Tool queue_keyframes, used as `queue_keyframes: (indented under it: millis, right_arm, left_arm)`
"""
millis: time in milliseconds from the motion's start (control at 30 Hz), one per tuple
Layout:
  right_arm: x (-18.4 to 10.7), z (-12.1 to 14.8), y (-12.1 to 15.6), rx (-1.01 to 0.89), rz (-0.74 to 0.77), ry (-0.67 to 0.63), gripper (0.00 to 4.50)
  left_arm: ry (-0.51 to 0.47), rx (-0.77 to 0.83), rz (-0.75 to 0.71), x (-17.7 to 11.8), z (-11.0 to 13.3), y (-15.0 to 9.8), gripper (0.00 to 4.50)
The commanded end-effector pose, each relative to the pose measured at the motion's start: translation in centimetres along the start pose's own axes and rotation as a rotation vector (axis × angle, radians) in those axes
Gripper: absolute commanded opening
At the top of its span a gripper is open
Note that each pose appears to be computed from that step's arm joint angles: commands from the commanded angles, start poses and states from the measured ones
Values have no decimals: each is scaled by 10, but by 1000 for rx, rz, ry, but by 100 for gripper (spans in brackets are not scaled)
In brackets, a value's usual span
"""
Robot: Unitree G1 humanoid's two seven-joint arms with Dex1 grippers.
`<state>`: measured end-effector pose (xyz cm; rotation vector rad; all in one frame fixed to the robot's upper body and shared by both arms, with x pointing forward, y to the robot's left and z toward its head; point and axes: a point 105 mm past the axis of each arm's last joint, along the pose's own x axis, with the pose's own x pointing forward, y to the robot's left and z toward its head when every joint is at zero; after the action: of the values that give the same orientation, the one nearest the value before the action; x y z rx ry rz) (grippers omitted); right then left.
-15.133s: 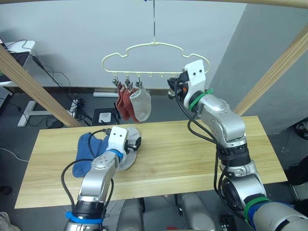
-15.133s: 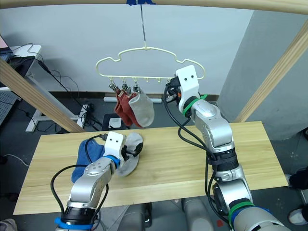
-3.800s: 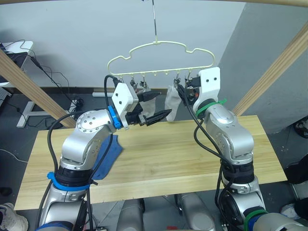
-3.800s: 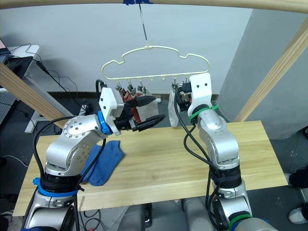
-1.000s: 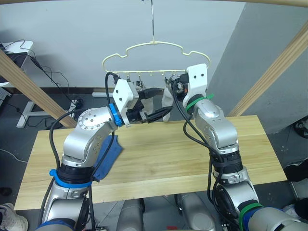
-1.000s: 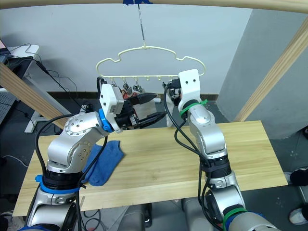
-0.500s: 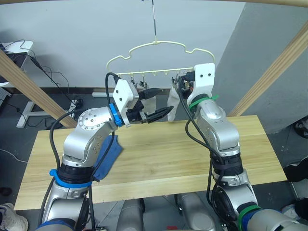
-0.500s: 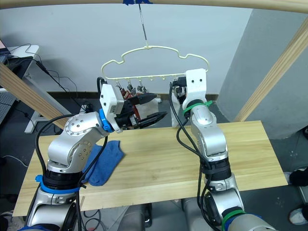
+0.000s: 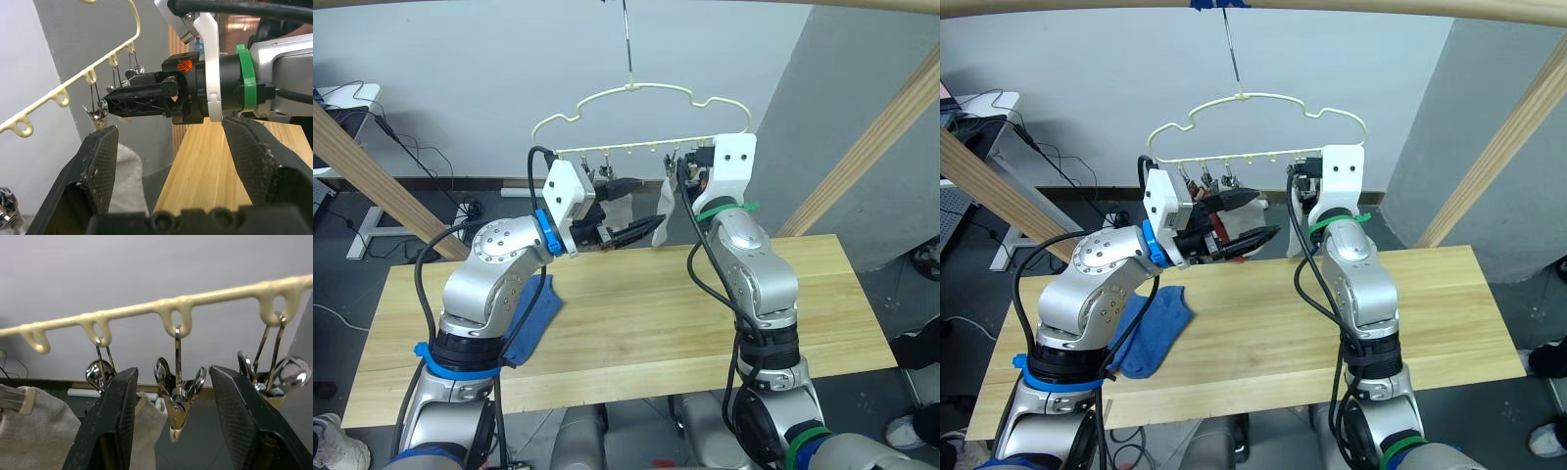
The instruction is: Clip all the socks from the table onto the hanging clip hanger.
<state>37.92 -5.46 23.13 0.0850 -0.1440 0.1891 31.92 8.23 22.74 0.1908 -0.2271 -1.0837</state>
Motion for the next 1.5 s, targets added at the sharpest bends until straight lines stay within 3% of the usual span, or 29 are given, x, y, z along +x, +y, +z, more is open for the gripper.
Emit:
queue_keyframes:
  millis: [33,300,567,667,767,833,967,1067,1200,1400,1500]
  right_arm:
    - [-5,14,1,32,-2,-51,241]
    - [-7,15,6,48,13,-49,241]
    - [-6,17,8,55,27,-54,39]
    - [-6,18,8,52,34,-59,1]
    - [-6,19,8,48,37,-61,1]
    - [-5,19,8,45,39,-63,1]
    - [-4,20,8,36,46,-68,1]
    - [-4,21,8,32,55,-70,0]
    - [-3,21,10,30,70,-67,0]
    - [-4,21,13,26,93,-58,0]
    - [-4,21,14,21,100,-55,0]
  left_arm:
    - [-33,40,-15,2,11,-2,371]
    - [-32,41,-16,3,11,-2,371]
    - [-25,43,-10,2,8,-2,371]
    - [-15,41,17,0,5,0,371]
    - [14,36,61,-5,-4,1,371]
    - [45,25,109,-9,-14,1,371]
    - [124,-32,355,-31,-51,1,371]
    - [216,-136,573,-61,-89,-1,447]
    - [380,-203,815,-104,-136,2,447]
    - [521,-329,995,-144,-182,11,447]
    - [566,-362,996,-150,-195,9,447]
